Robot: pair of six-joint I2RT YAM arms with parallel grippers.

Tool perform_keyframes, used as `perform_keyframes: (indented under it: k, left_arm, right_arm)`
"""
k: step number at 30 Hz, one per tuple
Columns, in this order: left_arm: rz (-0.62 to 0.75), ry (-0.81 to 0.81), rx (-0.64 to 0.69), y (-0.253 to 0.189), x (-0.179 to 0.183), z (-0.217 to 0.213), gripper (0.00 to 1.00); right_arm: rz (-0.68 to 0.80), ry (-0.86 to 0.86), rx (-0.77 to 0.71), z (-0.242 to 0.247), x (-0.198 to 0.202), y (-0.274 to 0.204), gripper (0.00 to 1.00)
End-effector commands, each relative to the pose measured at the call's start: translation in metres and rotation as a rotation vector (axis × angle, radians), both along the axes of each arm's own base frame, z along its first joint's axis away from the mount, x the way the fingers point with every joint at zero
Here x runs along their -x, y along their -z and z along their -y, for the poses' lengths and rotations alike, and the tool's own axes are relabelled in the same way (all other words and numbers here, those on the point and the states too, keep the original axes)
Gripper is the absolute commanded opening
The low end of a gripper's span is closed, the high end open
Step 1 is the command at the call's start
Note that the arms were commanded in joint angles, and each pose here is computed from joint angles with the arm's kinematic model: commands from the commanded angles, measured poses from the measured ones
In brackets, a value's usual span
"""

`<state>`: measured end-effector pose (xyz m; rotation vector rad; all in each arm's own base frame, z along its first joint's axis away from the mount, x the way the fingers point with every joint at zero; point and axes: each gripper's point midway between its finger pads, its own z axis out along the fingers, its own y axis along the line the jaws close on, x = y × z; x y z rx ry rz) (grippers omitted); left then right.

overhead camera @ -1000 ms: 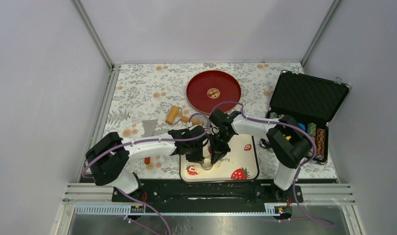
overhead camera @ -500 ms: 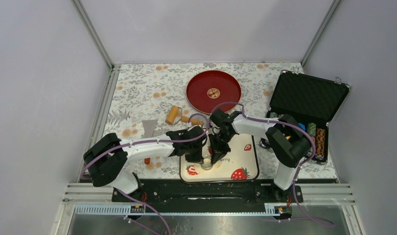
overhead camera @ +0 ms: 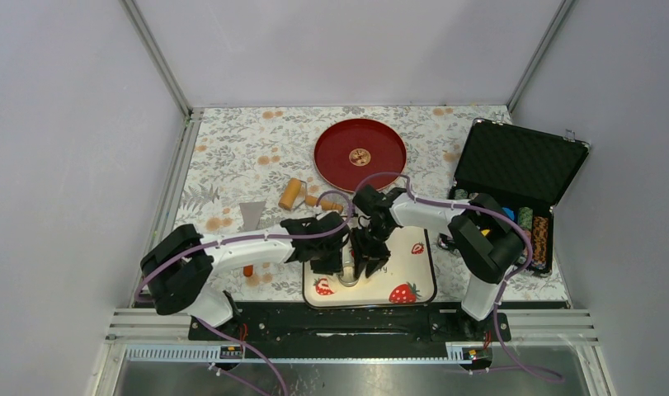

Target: Roll out the dumpling wrappers from the dough

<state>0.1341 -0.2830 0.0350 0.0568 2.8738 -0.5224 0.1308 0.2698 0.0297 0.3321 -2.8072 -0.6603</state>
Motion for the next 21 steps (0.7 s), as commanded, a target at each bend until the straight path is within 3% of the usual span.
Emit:
perform_keyframes:
  k: [1,6,10,17,21]
  left_arm:
    - [0.123,-0.019,0.033,-0.044,-0.026,0.01,0.35]
    - [0.186,-0.023,0.099,-0.076,-0.034,0.016,0.42]
    - [0.194,-0.03,0.202,-0.085,-0.032,0.018,0.54]
    - [0.162,-0.136,0.435,-0.084,-0.028,-0.008,0.58]
    - [0.146,-0.238,0.399,-0.06,-0.031,-0.054,0.62]
  right_arm:
    - [0.07,-0.028,0.026,0.002,-0.008,-0.029,0.49]
    - [0.128,-0.032,0.022,0.003,-0.016,-0.056,0.65]
    - [0.154,-0.037,0.007,0.006,-0.015,-0.067,0.74]
    - [0.193,0.03,-0.015,0.022,-0.019,-0.076,0.79]
    - [0.15,0.103,-0.031,0.039,-0.022,-0.064,0.78]
